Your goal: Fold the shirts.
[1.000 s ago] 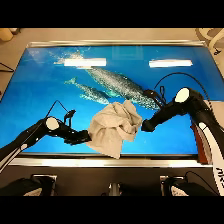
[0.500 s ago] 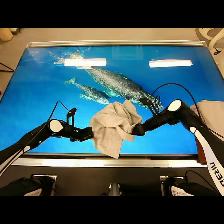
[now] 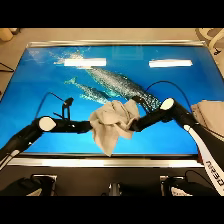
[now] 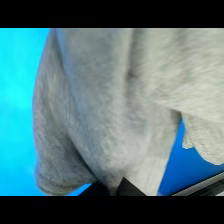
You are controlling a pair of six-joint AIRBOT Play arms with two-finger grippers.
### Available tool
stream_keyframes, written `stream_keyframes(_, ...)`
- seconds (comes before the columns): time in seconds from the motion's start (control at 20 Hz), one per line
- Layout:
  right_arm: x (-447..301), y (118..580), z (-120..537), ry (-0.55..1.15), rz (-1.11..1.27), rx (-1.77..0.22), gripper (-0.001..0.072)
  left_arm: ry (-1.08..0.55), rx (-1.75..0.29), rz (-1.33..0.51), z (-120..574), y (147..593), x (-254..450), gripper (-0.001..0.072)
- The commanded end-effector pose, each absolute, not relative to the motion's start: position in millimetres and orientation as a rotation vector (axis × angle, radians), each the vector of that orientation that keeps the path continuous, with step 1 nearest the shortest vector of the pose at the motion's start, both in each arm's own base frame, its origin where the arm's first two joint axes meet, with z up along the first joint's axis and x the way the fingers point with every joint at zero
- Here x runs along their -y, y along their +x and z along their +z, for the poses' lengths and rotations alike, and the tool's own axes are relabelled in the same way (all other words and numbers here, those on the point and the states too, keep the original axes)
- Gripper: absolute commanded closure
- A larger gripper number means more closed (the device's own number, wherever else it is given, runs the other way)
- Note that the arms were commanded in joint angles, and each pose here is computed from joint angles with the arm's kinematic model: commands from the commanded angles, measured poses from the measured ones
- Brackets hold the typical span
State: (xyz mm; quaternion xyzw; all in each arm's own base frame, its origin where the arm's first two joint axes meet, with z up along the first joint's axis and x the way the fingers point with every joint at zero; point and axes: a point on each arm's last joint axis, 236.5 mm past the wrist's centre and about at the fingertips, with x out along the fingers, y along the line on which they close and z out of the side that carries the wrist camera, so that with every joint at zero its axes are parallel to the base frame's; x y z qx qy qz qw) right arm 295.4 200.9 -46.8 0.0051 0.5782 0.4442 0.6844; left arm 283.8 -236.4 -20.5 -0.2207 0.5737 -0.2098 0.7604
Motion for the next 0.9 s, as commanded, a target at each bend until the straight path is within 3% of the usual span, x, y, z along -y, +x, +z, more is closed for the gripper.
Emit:
stream_keyframes(0.0, -164.1, 333.6, 34.9, -0.188, 0.926, -1.079, 0.0692, -0.365, -0.914, -0.476, 89.5, 331.3, 211.5, 0.0681)
stream_keyframes(0.1, -124.9, 367.6, 143.6, -0.344, 0.749, -0.791, 0.0691, -0.331, -0.593, -0.42, 215.1, 353.6, 172.5, 0.0681)
stream_keyframes(0.2, -90.0, 371.1, 284.9, -0.448, 0.521, -0.423, 0.0691, -0.354, -0.241, -0.358, 359.1, 337.3, 125.5, 0.068)
stream_keyframes(0.35, -76.4, 295.0, 466.5, -0.479, 0.315, 0.115, 0.0691, -0.406, 0.216, -0.394, 528.3, 251.8, 87.5, 0.068)
stream_keyframes(0.45, -76.5, 247.8, 510.1, -0.435, 0.282, 0.273, 0.069, -0.421, 0.373, -0.424, 577.6, 206.1, 75.9, 0.068)
stream_keyframes(0.65, -89.6, 235.6, 459.6, -0.378, 0.388, 0.056, 0.069, -0.424, 0.4, -0.429, 584.3, 195.0, 72.9, 0.068)
stream_keyframes(0.75, -96.7, 236.6, 407.6, -0.388, 0.469, -0.158, 0.069, -0.421, 0.386, -0.425, 581.2, 203.5, 74.9, 0.068)
stream_keyframes(0.85, -95.3, 230.5, 331.4, -0.388, 0.559, -0.501, 0.069, -0.379, 0.325, -0.405, 565.7, 225.7, 80.5, 0.0679)
